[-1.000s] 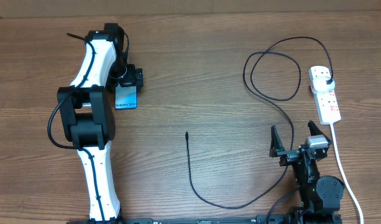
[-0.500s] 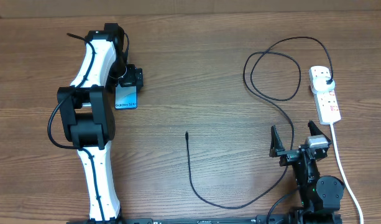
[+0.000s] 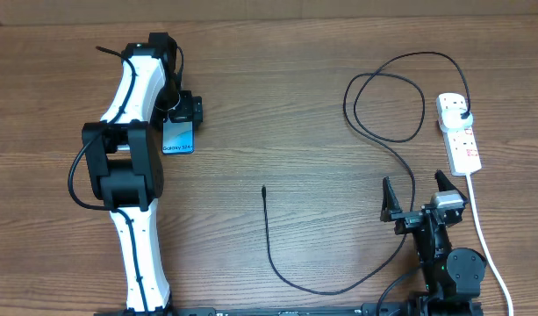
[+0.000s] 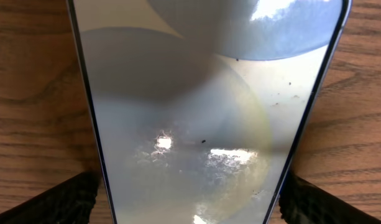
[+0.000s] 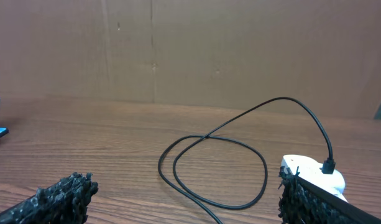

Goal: Plug charger to phone and switch on socket

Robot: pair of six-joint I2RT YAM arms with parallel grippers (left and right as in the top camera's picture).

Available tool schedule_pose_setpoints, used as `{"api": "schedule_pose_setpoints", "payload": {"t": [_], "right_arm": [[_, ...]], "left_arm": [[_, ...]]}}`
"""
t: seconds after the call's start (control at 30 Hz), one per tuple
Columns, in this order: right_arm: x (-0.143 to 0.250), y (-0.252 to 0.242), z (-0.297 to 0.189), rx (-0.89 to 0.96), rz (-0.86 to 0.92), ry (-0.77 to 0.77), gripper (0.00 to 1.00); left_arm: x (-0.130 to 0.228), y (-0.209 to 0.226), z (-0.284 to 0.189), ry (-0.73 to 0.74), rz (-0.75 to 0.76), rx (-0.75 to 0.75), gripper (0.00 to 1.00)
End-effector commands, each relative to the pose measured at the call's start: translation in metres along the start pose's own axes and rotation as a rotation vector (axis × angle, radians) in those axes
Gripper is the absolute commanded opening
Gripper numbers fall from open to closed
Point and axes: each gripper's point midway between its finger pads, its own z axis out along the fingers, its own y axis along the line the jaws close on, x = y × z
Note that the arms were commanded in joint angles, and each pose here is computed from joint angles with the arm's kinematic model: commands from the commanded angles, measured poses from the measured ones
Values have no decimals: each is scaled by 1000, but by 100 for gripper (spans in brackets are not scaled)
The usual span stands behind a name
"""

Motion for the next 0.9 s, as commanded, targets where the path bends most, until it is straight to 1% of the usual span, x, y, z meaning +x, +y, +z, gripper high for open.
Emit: {"api": "schedule_pose_setpoints", "payload": {"t": [0.0,0.37,0.6,0.87], "right_arm": [[2,1,0,-4,7,-1,100],[2,1,0,-4,6,-1,100],[2,1,0,-4,6,-1,100],[2,1,0,-4,6,-1,100]], "left_arm": [[6,-1,10,26,6,-17,100],[6,-2,11,28,7,-17,100],[11,-2,27,64,9,-22,100],[13,-2,28,76,10,-23,100]]}}
